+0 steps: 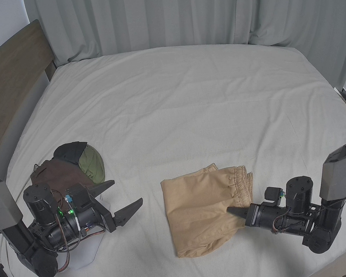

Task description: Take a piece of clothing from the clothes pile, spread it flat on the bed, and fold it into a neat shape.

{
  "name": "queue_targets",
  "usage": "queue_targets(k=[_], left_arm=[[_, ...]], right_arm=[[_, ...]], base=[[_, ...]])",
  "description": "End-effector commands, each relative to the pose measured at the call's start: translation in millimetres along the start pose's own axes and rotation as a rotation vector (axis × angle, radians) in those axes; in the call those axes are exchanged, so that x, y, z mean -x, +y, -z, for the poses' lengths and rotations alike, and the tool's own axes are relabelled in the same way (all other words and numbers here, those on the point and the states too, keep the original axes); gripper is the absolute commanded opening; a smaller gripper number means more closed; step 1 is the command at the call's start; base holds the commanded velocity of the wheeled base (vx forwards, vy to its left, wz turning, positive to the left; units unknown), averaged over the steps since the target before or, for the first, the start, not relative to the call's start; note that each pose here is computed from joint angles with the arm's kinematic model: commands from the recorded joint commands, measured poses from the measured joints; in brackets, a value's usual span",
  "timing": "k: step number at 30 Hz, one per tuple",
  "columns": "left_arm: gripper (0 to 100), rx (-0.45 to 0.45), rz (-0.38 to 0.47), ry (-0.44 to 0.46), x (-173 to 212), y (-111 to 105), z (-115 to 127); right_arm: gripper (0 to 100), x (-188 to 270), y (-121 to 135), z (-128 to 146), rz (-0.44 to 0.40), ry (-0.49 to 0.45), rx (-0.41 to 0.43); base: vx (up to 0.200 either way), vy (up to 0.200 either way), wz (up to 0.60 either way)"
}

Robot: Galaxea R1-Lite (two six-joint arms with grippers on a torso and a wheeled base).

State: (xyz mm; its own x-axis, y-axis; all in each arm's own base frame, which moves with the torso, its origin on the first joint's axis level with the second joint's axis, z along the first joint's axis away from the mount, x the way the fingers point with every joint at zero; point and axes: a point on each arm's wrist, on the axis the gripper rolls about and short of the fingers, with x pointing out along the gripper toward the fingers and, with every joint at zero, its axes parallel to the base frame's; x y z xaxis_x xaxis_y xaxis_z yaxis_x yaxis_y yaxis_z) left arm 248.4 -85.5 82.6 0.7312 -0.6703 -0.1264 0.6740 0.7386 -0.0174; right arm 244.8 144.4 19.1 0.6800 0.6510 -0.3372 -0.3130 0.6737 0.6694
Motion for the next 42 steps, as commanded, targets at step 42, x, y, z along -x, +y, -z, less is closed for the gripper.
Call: queue_targets(k=[42], left_arm=[[100, -0.012, -0.028, -0.04, 9.4, 14.6, -9.2]], right_arm=[[0, -6.7, 84.5, -122.7, -0.254, -0.356, 0.131]], base=[[0.0, 0.0, 0.0]])
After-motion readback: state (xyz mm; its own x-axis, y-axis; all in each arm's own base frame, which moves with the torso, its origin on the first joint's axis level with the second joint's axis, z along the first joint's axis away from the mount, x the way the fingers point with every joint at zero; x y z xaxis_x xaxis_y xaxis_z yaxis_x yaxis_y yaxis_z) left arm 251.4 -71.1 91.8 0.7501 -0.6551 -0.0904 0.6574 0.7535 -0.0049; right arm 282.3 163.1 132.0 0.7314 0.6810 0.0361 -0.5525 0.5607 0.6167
